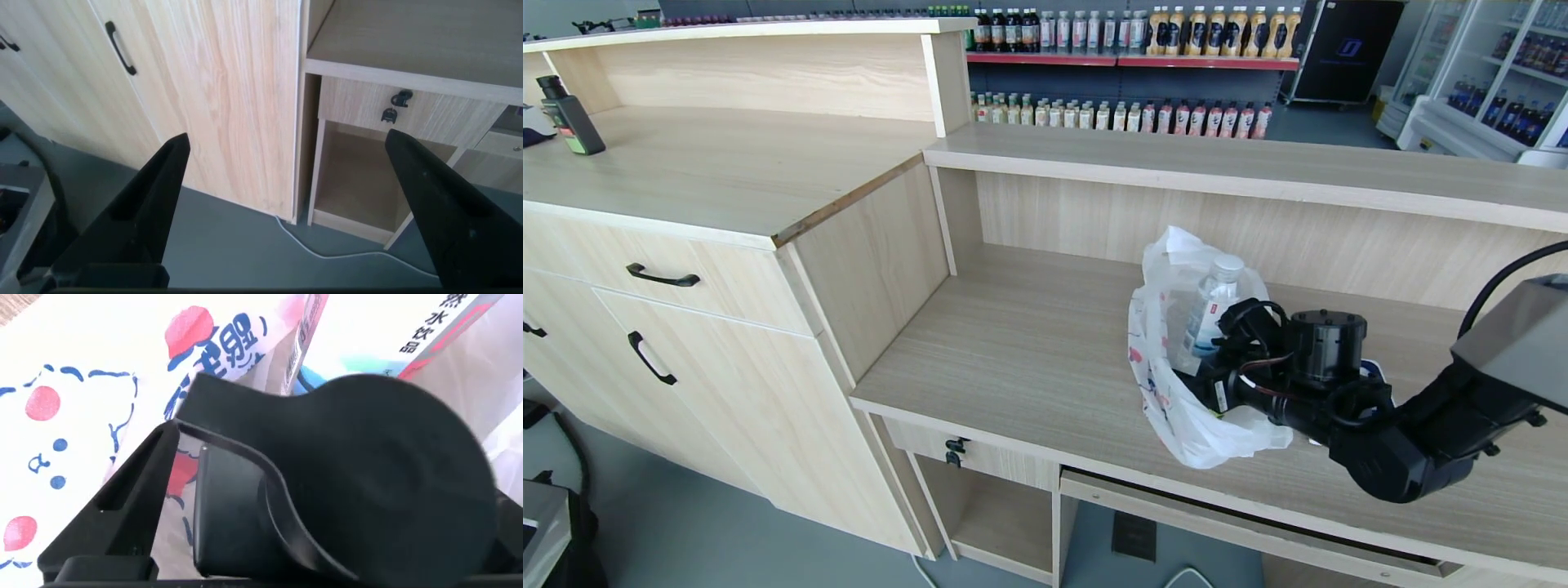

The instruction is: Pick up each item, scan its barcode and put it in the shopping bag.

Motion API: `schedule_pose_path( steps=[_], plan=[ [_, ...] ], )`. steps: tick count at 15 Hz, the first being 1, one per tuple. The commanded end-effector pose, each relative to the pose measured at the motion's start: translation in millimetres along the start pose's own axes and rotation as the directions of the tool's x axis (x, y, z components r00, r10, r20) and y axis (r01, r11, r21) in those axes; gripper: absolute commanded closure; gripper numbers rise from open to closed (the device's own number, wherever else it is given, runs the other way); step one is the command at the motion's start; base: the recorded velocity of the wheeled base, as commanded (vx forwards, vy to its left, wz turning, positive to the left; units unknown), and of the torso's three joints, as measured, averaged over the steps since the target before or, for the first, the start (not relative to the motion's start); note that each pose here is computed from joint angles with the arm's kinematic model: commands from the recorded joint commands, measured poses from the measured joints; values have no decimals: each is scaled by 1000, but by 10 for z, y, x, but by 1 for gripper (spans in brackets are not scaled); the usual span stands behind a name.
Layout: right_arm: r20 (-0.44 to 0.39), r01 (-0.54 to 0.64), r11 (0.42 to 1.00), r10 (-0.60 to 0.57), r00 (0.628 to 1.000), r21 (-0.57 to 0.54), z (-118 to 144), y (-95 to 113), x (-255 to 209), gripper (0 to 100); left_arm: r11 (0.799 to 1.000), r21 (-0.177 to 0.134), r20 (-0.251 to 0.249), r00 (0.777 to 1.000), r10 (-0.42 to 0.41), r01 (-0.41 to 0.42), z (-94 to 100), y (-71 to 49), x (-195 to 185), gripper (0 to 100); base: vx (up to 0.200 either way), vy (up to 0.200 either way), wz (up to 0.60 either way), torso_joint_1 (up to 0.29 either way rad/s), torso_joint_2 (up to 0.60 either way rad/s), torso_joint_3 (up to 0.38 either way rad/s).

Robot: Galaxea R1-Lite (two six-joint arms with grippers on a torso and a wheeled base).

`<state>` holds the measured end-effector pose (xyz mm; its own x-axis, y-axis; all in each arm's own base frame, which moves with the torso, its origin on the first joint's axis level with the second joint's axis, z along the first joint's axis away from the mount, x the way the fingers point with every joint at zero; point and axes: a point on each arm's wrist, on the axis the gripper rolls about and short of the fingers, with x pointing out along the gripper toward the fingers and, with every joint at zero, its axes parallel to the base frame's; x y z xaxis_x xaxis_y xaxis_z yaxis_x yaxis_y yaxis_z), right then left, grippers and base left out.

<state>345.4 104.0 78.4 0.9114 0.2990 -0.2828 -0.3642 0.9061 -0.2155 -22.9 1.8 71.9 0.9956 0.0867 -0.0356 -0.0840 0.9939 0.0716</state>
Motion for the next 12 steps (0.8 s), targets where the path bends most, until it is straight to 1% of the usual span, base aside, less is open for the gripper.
schedule_pose_path(
  steps=[1,3,5,8,10,12],
  plan=[
    [93,-2,1000,3,996,-10,293,-32,-124,0,1000,0,0,1000,1,-1,0,0,0,0,0,0,0,0,0,0],
    [179,-19,999,25,983,-34,536,-52,-265,0,1000,0,0,1000,1,-1,0,0,0,0,0,0,0,0,0,0],
    [244,20,994,7,970,-107,722,-119,-442,0,1000,0,0,1000,1,-1,0,0,0,0,0,0,0,0,0,0],
    [311,75,988,-30,950,-133,898,-223,-665,0,1000,0,0,1000,1,-1,0,0,0,0,0,0,0,0,0,0],
    [336,123,980,-64,939,-156,966,-318,-883,0,1000,0,0,1000,1,-1,0,0,0,0,0,0,0,0,0,0],
    [360,168,969,-93,928,-182,1083,-439,-1155,0,1000,0,0,1000,1,-1,0,0,0,0,0,0,-600,0,5,5]
  ],
)
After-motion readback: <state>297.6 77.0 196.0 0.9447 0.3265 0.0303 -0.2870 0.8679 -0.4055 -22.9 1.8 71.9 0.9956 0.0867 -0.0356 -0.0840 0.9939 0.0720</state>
